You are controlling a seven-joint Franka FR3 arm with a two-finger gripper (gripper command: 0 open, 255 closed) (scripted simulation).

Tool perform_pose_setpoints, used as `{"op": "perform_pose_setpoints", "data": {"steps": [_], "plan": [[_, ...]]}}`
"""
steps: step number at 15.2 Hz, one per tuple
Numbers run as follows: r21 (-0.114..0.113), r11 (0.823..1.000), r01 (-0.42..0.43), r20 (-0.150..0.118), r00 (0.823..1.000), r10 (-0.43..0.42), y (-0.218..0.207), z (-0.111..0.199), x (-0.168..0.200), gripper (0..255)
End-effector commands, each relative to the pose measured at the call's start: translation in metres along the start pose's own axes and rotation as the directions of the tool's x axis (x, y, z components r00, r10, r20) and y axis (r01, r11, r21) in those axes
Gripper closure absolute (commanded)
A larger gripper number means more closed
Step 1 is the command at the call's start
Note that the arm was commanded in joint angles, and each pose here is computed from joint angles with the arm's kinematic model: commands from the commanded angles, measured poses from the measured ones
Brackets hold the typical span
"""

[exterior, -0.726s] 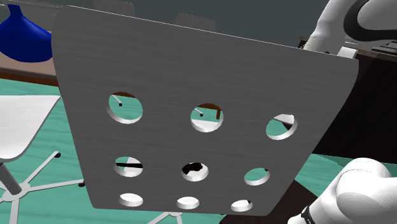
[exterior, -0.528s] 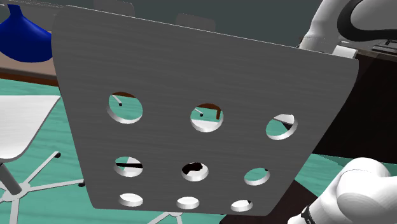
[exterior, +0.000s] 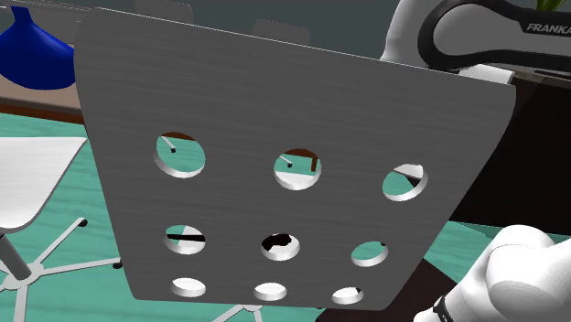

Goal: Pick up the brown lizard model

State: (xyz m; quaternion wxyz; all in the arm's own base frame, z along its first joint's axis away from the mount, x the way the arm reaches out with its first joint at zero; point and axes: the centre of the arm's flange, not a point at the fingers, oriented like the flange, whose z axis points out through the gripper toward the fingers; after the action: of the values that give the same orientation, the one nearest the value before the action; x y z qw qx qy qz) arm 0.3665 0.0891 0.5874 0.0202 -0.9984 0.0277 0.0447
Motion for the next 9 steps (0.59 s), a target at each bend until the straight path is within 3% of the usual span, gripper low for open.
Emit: {"op": "perform_pose_setpoints", "data": {"steps": [1, 9], "plan": [[-0.015, 1.0, 0.028, 0.015, 1.0, -0.028, -0.024, 0.008, 0.013, 0], [-0.071, 0.988, 0.138, 0.079, 0.988, -0.132, -0.123, 0.048, 0.064, 0]]}}
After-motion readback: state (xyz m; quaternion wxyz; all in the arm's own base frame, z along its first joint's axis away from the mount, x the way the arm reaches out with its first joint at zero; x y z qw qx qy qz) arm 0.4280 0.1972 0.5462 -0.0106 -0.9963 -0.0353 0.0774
